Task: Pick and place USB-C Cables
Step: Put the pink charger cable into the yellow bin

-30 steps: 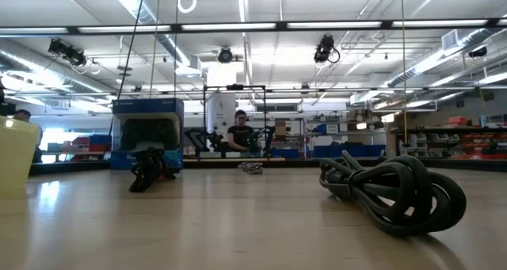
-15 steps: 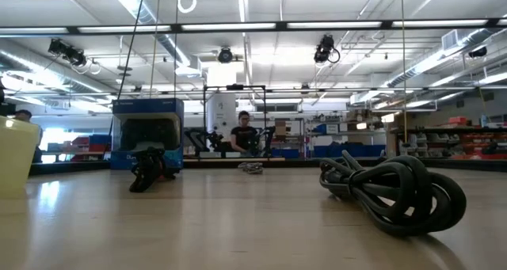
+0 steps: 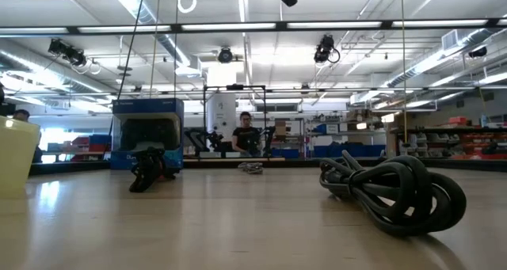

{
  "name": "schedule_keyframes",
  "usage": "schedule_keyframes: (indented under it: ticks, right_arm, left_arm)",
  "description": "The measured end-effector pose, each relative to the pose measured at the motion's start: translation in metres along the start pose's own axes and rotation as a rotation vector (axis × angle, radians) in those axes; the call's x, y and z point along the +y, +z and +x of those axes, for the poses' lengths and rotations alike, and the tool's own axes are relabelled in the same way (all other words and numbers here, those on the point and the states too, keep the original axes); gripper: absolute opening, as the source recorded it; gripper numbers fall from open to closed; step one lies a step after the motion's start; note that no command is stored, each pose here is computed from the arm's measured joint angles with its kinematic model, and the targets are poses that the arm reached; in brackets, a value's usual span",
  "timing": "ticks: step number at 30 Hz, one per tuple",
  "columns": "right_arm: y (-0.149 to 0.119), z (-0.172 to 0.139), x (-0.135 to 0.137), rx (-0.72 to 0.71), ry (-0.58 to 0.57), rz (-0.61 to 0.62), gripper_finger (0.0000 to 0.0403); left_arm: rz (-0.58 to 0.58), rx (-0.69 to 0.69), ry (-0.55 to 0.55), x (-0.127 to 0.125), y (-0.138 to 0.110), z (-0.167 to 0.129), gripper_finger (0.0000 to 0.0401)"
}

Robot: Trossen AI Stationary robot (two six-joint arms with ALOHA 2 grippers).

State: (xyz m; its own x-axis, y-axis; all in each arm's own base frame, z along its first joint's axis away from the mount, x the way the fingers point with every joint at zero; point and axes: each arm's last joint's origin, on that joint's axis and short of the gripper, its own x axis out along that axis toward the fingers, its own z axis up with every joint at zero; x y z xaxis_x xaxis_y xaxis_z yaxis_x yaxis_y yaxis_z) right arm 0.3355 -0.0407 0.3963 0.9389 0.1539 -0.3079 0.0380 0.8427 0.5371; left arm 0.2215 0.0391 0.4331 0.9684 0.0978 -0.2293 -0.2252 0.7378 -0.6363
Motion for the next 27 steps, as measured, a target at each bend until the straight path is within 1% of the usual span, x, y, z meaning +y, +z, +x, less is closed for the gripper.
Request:
schedule_keyframes:
  ticks: [2,6,7,9,14,17,20,23,27]
  right_arm:
    - [-0.002,-0.001,-0.005,0.027,-0.026,0.012,0.0111]
    - [-0.007,-0.004,-0.017,0.103,-0.096,0.052,0.0112]
    - [-0.008,-0.005,-0.019,0.121,-0.112,0.06,0.0112]
    - [-0.01,-0.007,-0.023,0.151,-0.137,0.073,0.0112]
    - [-0.013,-0.01,-0.03,0.198,-0.174,0.076,0.0112]
    - [-0.012,-0.011,-0.033,0.202,-0.176,0.071,0.0111]
    - [-0.011,-0.012,-0.035,0.211,-0.152,0.066,0.0111]
    - [-0.011,-0.013,-0.036,0.213,-0.143,0.072,0.011]
    - [-0.011,-0.013,-0.036,0.22,-0.132,0.075,0.011]
  left_arm:
    - [-0.044,0.071,0.007,-0.002,-0.008,-0.015,0.0027]
    - [-0.169,0.237,0.063,-0.005,-0.03,-0.042,0.003]
    - [-0.19,0.281,0.081,-0.006,-0.036,-0.047,0.003]
    - [-0.192,0.347,0.077,-0.01,-0.045,-0.055,0.0028]
    - [-0.122,0.578,0.104,-0.018,-0.074,-0.069,0.0029]
    - [-0.055,0.744,0.168,-0.017,-0.092,-0.076,0.0029]
    - [0.038,0.875,0.214,-0.017,-0.106,-0.084,0.0029]
    - [0.106,0.929,0.217,-0.02,-0.114,-0.087,0.0029]
    - [0.18,0.954,0.225,-0.027,-0.125,-0.083,0.0029]
